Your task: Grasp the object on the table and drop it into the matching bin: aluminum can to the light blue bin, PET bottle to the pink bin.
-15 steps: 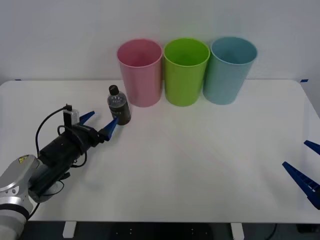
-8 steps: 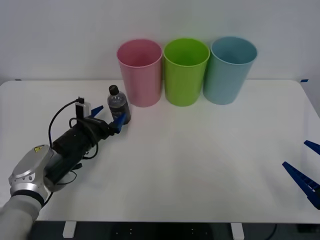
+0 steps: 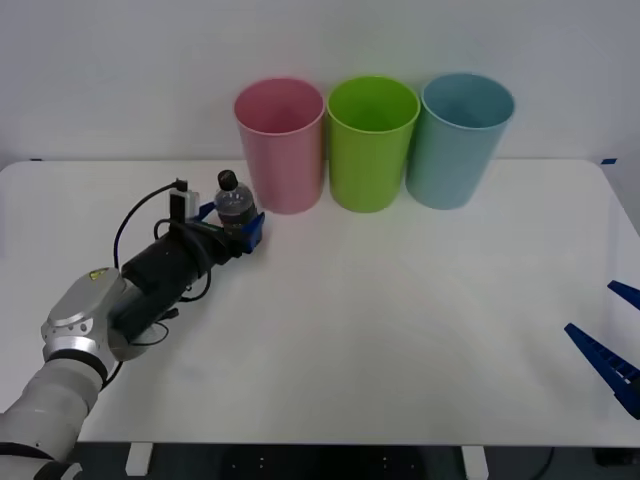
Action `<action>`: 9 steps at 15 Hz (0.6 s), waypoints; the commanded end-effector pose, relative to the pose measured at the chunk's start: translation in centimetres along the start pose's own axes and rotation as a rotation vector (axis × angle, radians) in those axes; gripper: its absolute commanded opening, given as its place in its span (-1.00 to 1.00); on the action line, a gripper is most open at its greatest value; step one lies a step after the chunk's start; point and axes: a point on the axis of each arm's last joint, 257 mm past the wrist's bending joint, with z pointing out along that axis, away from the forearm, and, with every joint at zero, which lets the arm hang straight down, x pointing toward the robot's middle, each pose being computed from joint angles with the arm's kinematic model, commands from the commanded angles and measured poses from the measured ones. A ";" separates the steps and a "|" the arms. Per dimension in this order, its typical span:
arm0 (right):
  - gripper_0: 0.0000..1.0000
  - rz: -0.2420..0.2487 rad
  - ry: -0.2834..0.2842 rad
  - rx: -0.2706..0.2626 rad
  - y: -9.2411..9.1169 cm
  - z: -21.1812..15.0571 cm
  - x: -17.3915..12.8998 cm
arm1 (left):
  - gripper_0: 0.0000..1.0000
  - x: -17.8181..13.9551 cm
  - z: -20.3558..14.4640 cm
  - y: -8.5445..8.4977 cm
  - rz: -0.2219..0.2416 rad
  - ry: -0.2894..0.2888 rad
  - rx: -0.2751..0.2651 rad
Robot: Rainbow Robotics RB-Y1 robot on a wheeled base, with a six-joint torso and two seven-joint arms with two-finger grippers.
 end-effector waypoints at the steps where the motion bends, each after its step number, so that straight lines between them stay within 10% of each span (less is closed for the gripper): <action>1: 1.00 0.000 0.000 0.000 0.0 0.0 0.0 | 1.00 0.0 0.3 -0.3 0.004 0.001 -0.007; 3: 1.00 0.000 0.000 0.000 0.0 0.0 0.0 | 1.00 0.1 0.3 -0.3 0.006 0.002 -0.006; 5: 1.00 0.000 0.000 0.000 0.0 0.0 0.0 | -0.54 0.0 0.3 -0.3 0.006 0.002 -0.007; 6: 1.00 0.000 0.000 0.000 0.0 0.0 0.0 | -0.85 0.1 0.4 -0.4 0.008 0.003 -0.006; 9: 1.00 0.000 0.000 0.000 0.0 0.0 0.0 | -1.00 0.0 0.4 -0.3 0.014 0.002 -0.004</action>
